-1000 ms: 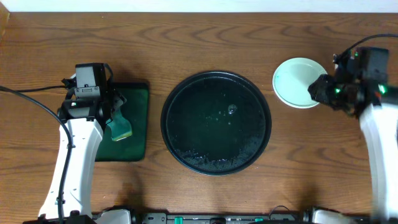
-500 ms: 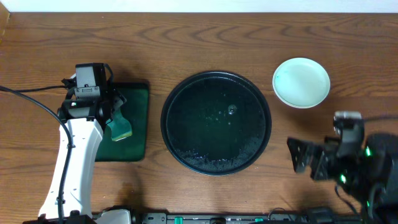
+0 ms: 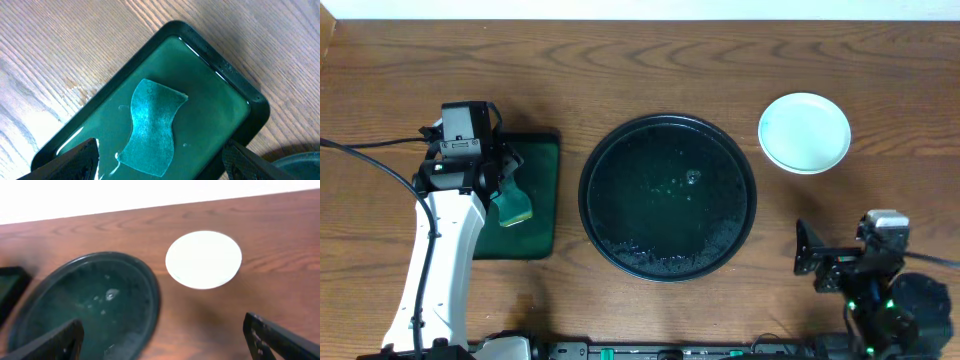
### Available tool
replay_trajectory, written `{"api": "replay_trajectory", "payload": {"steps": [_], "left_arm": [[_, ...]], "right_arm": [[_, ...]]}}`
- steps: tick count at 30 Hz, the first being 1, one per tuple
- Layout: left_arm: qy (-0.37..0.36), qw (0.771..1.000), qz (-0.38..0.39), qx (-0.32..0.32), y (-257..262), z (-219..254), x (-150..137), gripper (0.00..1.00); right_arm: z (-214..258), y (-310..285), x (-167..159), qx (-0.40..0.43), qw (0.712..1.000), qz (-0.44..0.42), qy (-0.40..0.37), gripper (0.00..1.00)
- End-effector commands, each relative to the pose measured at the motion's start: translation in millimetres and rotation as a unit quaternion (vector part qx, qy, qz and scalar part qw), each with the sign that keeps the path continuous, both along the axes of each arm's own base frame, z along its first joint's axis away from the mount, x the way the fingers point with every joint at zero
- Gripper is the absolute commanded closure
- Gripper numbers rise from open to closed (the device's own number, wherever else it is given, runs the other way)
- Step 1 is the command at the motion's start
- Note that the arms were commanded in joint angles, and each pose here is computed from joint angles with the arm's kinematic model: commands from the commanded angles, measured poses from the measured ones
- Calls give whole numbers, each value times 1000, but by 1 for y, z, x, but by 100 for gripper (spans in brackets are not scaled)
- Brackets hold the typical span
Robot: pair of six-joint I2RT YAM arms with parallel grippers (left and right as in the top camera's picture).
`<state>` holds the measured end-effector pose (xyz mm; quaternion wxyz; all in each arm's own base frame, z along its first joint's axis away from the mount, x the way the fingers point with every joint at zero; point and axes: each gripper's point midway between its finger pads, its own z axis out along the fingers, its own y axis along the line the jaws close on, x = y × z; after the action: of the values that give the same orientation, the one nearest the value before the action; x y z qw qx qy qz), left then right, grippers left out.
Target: Clean dirty plates on tray and stack at the side
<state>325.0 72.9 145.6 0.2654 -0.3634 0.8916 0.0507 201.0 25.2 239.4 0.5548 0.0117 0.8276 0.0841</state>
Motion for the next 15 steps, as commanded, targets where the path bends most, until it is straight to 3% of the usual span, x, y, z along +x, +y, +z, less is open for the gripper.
{"api": "replay_trajectory", "payload": {"steps": [1,7,15], "left_arm": [[-8,1000,2,10,5,8,4,20],[-8,1000,2,10,5,9,4,20],[-8,1000,2,10,5,8,4,20]], "right_arm": [[-25,-6,8,-25,999,-10,-39,1],[-40,-5,26,-23,989,-12,-143,1],[-57,-6,44,-28,980,-16,-196,1]]}}
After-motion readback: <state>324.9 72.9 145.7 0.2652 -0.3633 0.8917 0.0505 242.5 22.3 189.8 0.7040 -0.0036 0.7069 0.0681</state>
